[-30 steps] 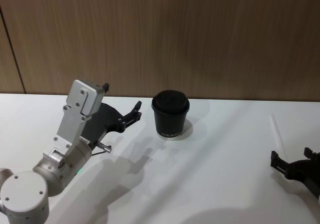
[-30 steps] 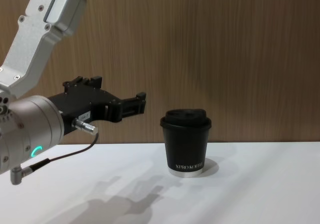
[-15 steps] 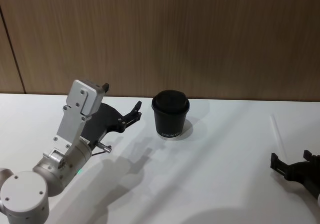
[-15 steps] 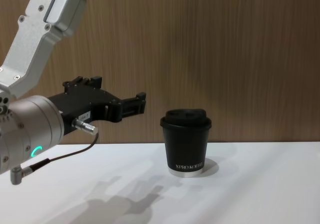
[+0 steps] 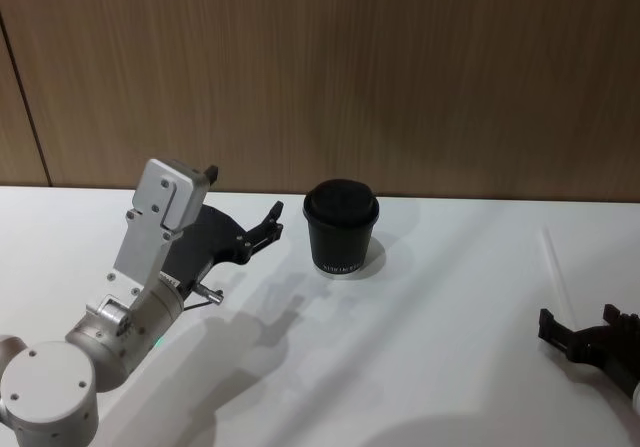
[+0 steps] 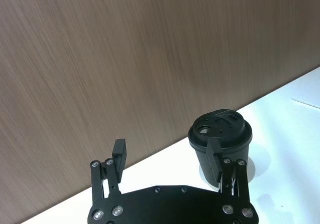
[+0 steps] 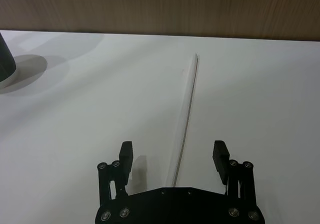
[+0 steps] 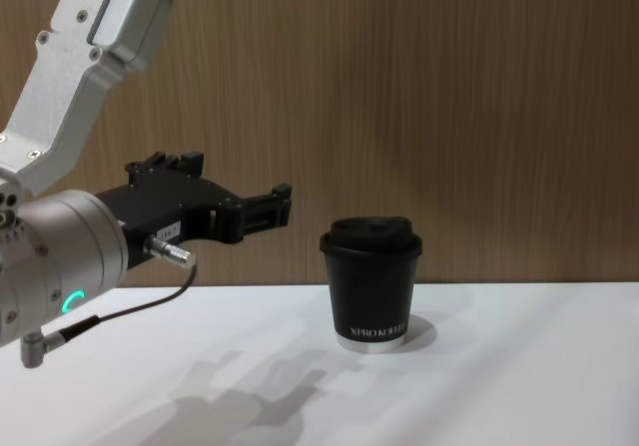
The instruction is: Pick up the straw with one hand, pass it to the other hand, and insert it into the cup.
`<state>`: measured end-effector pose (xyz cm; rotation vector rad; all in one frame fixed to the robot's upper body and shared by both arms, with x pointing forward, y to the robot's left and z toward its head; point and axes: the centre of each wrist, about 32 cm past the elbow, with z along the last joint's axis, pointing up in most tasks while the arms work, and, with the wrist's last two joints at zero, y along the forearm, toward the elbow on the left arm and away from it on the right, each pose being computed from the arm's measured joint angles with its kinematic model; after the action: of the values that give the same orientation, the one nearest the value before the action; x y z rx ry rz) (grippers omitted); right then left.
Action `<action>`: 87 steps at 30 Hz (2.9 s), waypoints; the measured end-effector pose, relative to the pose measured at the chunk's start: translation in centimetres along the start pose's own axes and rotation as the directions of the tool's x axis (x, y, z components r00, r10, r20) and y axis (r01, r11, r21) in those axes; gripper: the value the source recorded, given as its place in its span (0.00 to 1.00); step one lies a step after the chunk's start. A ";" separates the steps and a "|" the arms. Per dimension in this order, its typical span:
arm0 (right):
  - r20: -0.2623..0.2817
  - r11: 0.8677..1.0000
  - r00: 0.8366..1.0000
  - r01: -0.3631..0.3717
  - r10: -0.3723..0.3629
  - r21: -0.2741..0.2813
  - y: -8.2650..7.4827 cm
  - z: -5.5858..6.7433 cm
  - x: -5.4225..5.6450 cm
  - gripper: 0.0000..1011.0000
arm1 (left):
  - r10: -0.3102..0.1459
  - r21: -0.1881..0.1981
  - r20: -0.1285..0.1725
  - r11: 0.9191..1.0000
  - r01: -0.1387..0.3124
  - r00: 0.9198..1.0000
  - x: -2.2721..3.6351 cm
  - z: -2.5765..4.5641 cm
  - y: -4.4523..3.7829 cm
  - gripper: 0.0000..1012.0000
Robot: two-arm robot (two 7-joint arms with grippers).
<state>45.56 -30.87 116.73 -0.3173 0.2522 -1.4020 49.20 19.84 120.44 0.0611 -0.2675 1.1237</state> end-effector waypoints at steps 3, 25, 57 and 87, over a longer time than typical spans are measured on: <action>-0.003 1.000 1.000 -0.001 0.001 -0.003 0.1 0.0 0.0 0.99 | 0.000 0.000 0.000 1.000 0.000 1.000 0.00 0.00 0.00 0.99; -0.019 0.999 1.000 -0.020 0.020 -0.039 0.4 0.0 0.5 0.99 | 0.000 0.000 0.000 1.000 0.000 1.000 0.00 0.00 0.00 0.99; -0.023 0.998 0.999 -0.028 0.027 -0.049 0.5 0.0 0.7 0.21 | 0.000 0.000 0.000 1.000 0.000 1.000 0.00 0.00 0.00 0.99; -0.022 0.998 0.999 -0.028 0.027 -0.049 0.5 0.0 0.7 0.00 | 0.000 0.000 0.000 1.000 0.000 1.000 0.00 0.00 0.00 0.99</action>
<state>46.12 -31.49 116.58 -0.3385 0.3085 -1.3738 49.20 19.84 120.44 0.0612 -0.2676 1.1237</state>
